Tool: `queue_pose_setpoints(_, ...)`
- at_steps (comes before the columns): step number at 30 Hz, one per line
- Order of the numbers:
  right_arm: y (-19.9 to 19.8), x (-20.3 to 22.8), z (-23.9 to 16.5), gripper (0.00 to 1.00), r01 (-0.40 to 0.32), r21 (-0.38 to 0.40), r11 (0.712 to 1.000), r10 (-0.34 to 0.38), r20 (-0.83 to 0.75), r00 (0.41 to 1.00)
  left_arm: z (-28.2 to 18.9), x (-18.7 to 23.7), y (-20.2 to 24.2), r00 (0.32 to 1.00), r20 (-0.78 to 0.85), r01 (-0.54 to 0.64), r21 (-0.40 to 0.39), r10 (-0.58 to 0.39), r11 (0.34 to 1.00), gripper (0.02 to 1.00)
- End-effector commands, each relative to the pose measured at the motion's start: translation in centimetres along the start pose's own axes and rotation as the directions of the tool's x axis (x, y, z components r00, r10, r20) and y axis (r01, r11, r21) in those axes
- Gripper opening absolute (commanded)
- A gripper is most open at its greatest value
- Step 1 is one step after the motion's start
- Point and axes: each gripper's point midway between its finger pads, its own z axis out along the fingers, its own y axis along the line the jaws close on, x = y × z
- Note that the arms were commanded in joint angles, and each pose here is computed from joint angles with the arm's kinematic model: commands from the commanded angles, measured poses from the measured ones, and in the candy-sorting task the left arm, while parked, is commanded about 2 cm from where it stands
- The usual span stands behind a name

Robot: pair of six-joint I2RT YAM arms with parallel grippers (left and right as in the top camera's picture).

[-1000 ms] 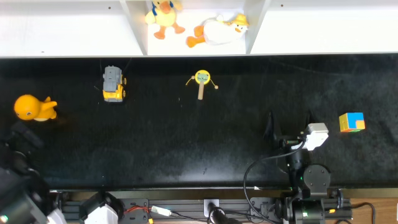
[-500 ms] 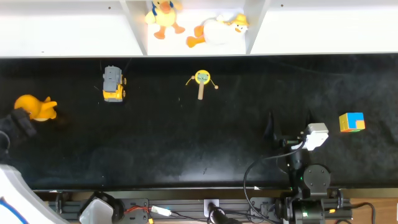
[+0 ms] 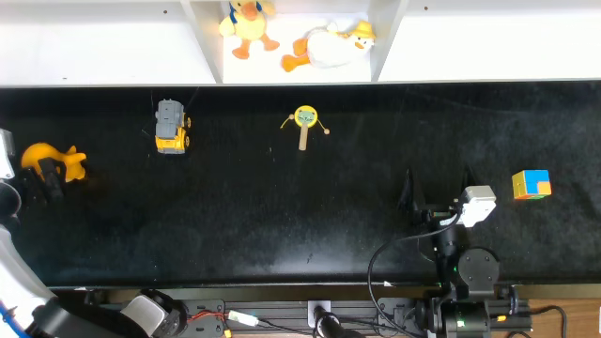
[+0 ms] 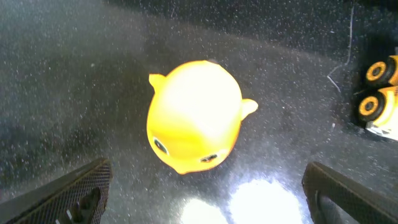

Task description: Store Toys

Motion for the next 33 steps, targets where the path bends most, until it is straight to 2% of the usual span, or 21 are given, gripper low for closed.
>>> queue_pose_setpoints(1, -0.1, 0.4, 0.0, 0.996, -0.004, 0.006, 1.000, 0.004, 0.000, 1.000, 0.8, 0.5, -0.3, 1.000, 0.013, -0.017, 0.029, 0.017, 0.999, 0.996)
queue_pose_setpoints(9, -0.1, 0.4, 0.0, 0.996, -0.004, 0.006, 1.000, 0.004, 0.000, 1.000, 2.9, 2.4, -0.4, 1.000, 0.027, -0.017, 0.027, 0.017, 0.999, 0.996)
queue_pose_setpoints(19, -0.1, 0.4, 0.0, 0.993, -0.004, 0.006, 1.000, 0.004, 0.000, 1.000, 4.7, 2.5, 0.5, 0.994, 0.104, -0.020, -0.018, 0.022, 1.000, 0.996)
queue_pose_setpoints(27, -0.1, 0.4, 0.0, 0.993, -0.004, 0.006, 1.000, 0.004, 0.000, 1.000, 6.3, 1.4, 0.2, 0.986, 0.167, -0.029, 0.048, 0.021, 0.998, 0.996)
queue_pose_setpoints(31, -0.1, 0.4, 0.0, 0.993, -0.004, 0.006, 1.000, 0.004, 0.000, 1.000, 6.5, 0.6, 0.3, 0.979, 0.204, -0.036, 0.056, 0.024, 0.998, 1.000)
queue_pose_setpoints(33, -0.1, 0.4, 0.0, 0.998, -0.004, 0.006, 1.000, 0.004, 0.000, 1.000, 6.4, 0.3, 0.4, 0.975, 0.218, -0.044, 0.051, 0.032, 0.998, 0.963)
